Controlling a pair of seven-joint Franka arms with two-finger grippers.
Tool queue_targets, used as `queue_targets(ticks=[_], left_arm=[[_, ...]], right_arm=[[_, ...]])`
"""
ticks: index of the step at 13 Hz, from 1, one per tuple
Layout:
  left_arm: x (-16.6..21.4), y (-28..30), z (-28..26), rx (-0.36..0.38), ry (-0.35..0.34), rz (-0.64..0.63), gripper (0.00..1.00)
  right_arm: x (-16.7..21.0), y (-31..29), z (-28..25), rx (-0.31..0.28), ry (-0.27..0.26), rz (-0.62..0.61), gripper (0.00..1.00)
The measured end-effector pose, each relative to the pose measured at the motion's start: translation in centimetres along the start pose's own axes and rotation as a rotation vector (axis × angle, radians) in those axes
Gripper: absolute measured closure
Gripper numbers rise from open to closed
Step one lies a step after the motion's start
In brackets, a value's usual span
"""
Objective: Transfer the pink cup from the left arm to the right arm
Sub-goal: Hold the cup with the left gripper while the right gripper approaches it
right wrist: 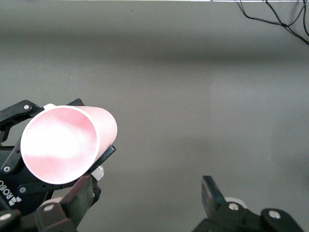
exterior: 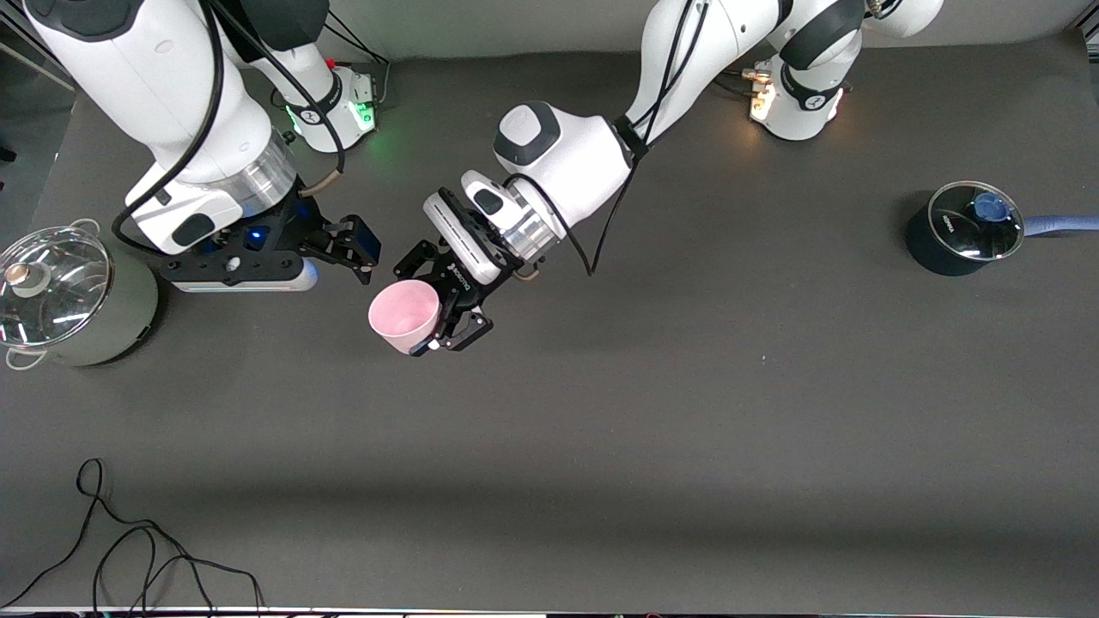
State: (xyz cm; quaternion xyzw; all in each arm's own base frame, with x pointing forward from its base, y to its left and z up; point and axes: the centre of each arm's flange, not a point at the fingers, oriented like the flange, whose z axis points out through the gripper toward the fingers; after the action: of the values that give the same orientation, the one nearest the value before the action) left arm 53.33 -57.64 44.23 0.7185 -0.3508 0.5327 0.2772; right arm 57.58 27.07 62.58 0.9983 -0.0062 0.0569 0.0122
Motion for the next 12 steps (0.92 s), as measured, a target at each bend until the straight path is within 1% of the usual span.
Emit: queue_targets(ticks=[2, 5, 8, 11, 12], left_arm=[[0.0, 0.0, 0.0, 0.0, 0.0, 0.0, 0.32], [0.0, 0.0, 0.0, 0.0, 0.0, 0.0, 0.32], [0.0, -0.1, 0.0, 0.001, -0.001, 0.0, 0.32], [0.0, -0.1, 0.0, 0.002, -0.001, 0.0, 0.32], [0.0, -0.1, 0.0, 0.002, -0.001, 0.0, 0.32]], right_arm=[[0.4, 0.0, -0.4, 0.005, 0.025, -0.004, 0.0], [1.4, -0.6, -0.2, 0.03, 0.077, -0.005, 0.0], [2.1, -1.0, 1.1, 0.031, 0.083, -0.006, 0.0], [2.6, -1.2, 1.4, 0.041, 0.105, -0.005, 0.0], [2.7, -1.3, 1.9, 0.038, 0.1, -0.004, 0.0]])
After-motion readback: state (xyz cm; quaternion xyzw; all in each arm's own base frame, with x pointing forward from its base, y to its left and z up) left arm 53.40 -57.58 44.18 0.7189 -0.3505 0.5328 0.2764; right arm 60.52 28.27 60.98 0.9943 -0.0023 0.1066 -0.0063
